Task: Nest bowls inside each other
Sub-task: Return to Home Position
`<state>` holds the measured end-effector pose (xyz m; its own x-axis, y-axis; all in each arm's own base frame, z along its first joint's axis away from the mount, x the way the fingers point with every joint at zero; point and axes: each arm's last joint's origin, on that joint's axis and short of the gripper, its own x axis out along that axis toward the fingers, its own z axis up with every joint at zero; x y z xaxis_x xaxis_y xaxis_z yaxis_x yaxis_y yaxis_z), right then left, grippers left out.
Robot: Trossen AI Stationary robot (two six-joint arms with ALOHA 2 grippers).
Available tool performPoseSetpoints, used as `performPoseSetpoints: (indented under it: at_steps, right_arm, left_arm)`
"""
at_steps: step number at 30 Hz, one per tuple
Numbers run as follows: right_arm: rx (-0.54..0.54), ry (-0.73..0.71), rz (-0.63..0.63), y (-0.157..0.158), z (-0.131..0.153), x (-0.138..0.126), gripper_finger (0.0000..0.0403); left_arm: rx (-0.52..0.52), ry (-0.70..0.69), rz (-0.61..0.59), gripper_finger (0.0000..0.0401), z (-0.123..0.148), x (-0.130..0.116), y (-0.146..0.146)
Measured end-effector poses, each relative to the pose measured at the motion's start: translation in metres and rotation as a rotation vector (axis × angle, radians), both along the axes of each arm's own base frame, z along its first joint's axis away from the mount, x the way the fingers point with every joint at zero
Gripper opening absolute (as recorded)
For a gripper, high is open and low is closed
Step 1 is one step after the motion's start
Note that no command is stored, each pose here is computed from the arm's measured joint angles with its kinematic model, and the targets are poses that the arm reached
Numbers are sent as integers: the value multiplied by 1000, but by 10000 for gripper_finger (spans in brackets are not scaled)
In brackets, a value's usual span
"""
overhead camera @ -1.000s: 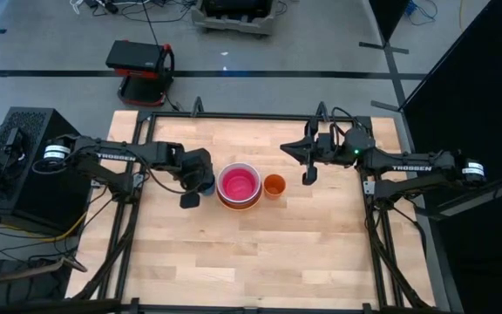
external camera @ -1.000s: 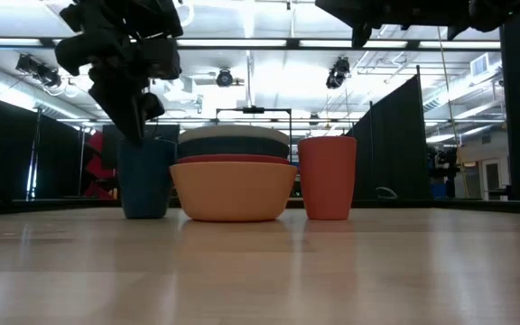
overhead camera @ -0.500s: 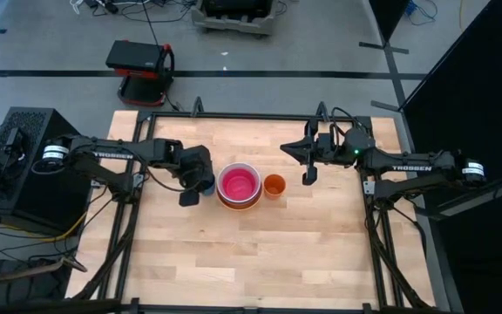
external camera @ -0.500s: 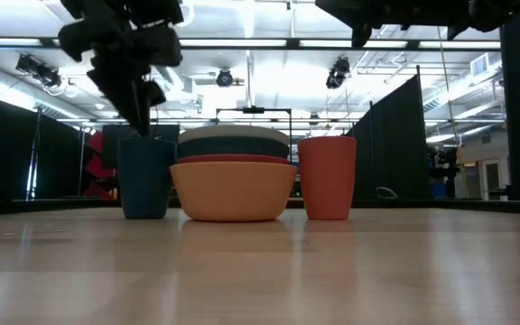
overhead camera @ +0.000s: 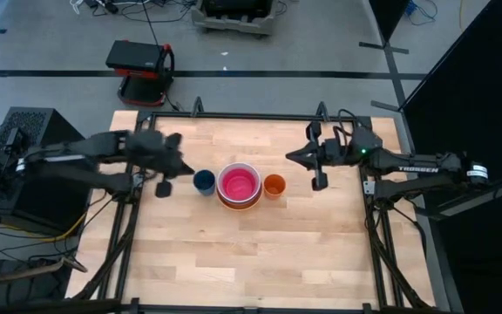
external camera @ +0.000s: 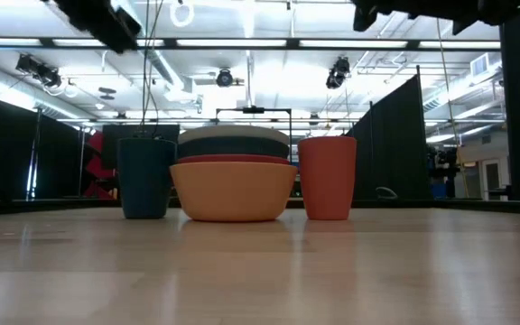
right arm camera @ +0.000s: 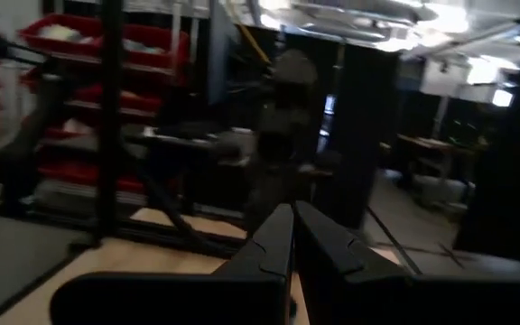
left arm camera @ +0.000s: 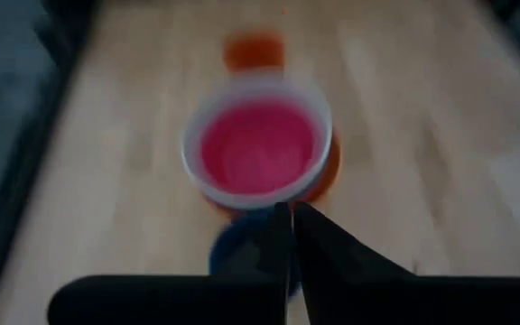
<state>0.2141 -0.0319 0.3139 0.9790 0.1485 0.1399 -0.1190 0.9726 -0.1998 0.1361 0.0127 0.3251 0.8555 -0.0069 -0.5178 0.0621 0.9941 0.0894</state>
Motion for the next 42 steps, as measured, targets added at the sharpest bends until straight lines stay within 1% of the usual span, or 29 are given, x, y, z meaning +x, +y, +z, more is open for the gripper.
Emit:
performPoseSetpoints:
  at_steps: [1, 3, 5, 8, 11, 14, 30, 33, 37, 42]
  right_arm:
    - [-12, 0, 15, 1, 0, -2, 0]
    - [-41, 24, 58, 6, -6, -8, 0]
    - [-35, 71, 78, 8, -16, -16, 0]
    - [-1, 111, 53, 12, -34, -31, 0]
    - [36, 107, 12, 15, -50, -46, 0]
    - [59, 53, 0, 18, -61, -60, 0]
    - [166, -49, 58, 28, -122, -86, 0]
    - [176, -53, 74, 30, -125, -86, 0]
    - [177, -45, 107, 35, -125, -86, 0]
    - [148, -75, 140, 39, -122, -89, 0]
  left_arm:
    - [9, -40, -6, 2, 3, -7, -1]
    - [3, -147, -45, 1, 3, -22, -4]
    - [3, -225, -68, 0, 1, -36, -6]
    - [11, -299, -69, 0, -4, -52, -8]
    - [35, -360, -75, 0, -10, -59, -9]
    - [49, -406, -98, 0, -21, -57, -9]
    - [7, -599, -190, 0, -74, -40, -10]
    - [-3, -601, -193, 0, -86, -37, -10]
    - [-49, -577, -181, 0, -101, -33, -10]
    - [-81, -560, -173, 0, -113, -31, -9]
